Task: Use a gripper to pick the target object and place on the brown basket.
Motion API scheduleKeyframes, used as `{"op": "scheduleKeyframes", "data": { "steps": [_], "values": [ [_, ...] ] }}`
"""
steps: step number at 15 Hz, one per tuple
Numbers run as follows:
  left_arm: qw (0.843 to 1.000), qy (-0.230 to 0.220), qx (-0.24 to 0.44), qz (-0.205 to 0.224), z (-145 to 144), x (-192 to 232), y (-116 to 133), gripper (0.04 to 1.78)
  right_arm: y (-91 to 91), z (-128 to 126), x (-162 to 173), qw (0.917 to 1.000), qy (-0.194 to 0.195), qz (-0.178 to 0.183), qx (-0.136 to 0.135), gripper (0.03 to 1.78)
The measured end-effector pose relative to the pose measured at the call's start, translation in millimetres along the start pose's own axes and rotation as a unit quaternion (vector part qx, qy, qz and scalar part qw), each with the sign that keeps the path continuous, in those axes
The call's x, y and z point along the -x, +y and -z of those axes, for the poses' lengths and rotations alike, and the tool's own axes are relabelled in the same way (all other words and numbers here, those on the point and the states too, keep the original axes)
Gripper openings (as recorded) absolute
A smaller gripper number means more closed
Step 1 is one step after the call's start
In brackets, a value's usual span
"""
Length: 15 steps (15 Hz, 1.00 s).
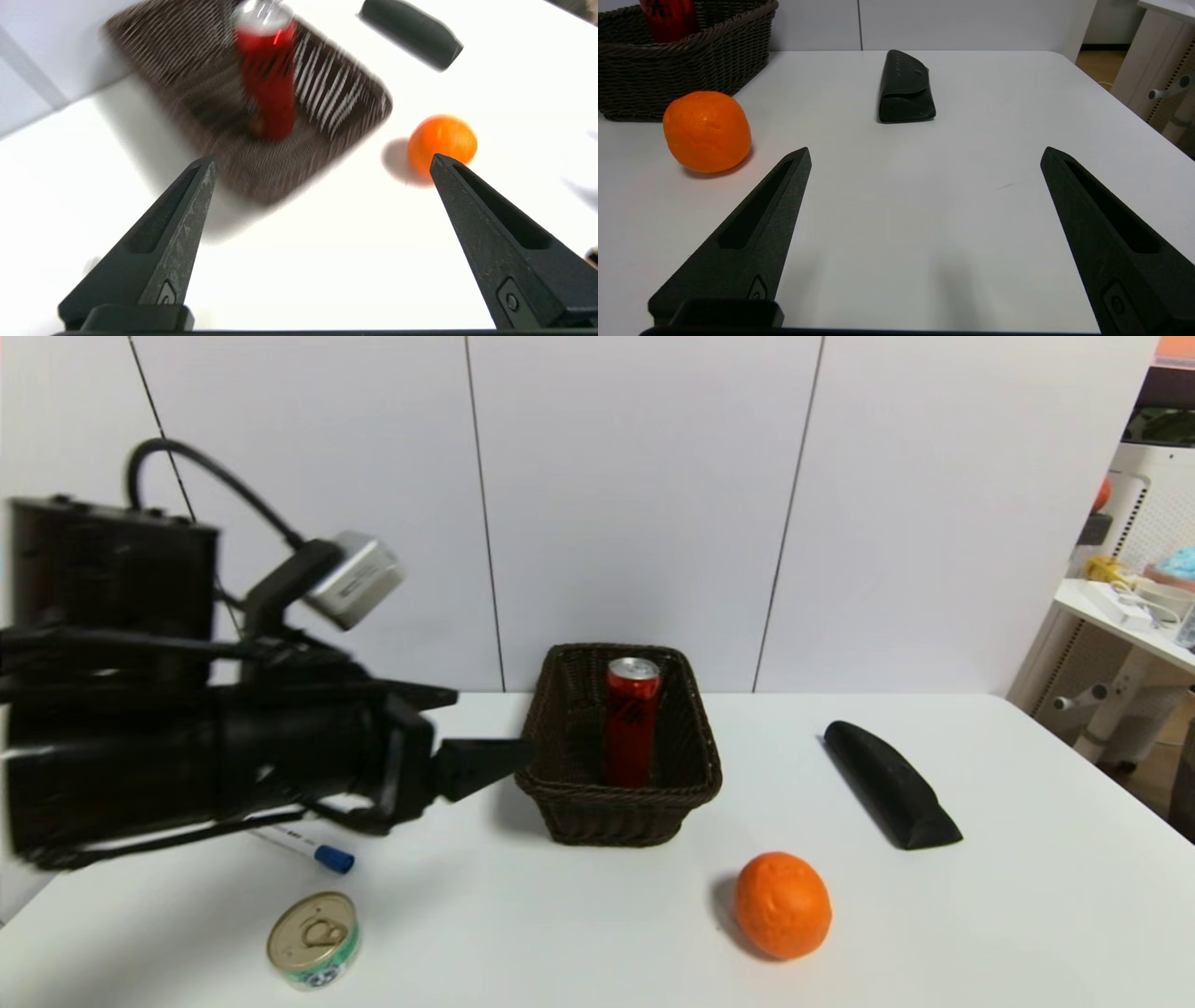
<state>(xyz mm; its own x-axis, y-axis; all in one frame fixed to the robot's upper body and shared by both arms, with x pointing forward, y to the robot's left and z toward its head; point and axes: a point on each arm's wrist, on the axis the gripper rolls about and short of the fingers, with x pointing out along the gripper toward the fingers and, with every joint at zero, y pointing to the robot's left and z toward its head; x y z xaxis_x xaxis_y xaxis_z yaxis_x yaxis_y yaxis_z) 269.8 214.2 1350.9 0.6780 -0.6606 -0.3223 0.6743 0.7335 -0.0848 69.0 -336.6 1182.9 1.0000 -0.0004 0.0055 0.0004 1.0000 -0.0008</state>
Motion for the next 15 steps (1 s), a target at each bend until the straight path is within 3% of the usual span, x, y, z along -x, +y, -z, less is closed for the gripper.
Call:
{"op": "scheduleKeyframes", "data": {
  "steps": [5, 9, 11, 15],
  "values": [
    [0.990, -0.030, -0.023, -0.136, 96.4, 106.2, 4.6, 1.67, 0.0, 0.0, 0.0, 1.0000, 0.000, 0.000, 0.000, 1.70],
    [0.971, -0.070, -0.032, -0.227, 175.5, 142.5, -12.8, 1.68, 0.0, 0.0, 0.0, 1.0000, 0.000, 0.000, 0.000, 1.70],
    [0.958, -0.081, -0.032, -0.274, 198.4, 146.3, -16.5, 1.69, 0.0, 0.0, 0.0, 1.0000, 0.000, 0.000, 0.000, 1.70],
    [0.937, -0.115, -0.026, -0.330, 212.0, 152.1, -22.6, 1.69, 0.0, 0.0, 0.0, 1.0000, 0.000, 0.000, 0.000, 1.70]
  ]
}}
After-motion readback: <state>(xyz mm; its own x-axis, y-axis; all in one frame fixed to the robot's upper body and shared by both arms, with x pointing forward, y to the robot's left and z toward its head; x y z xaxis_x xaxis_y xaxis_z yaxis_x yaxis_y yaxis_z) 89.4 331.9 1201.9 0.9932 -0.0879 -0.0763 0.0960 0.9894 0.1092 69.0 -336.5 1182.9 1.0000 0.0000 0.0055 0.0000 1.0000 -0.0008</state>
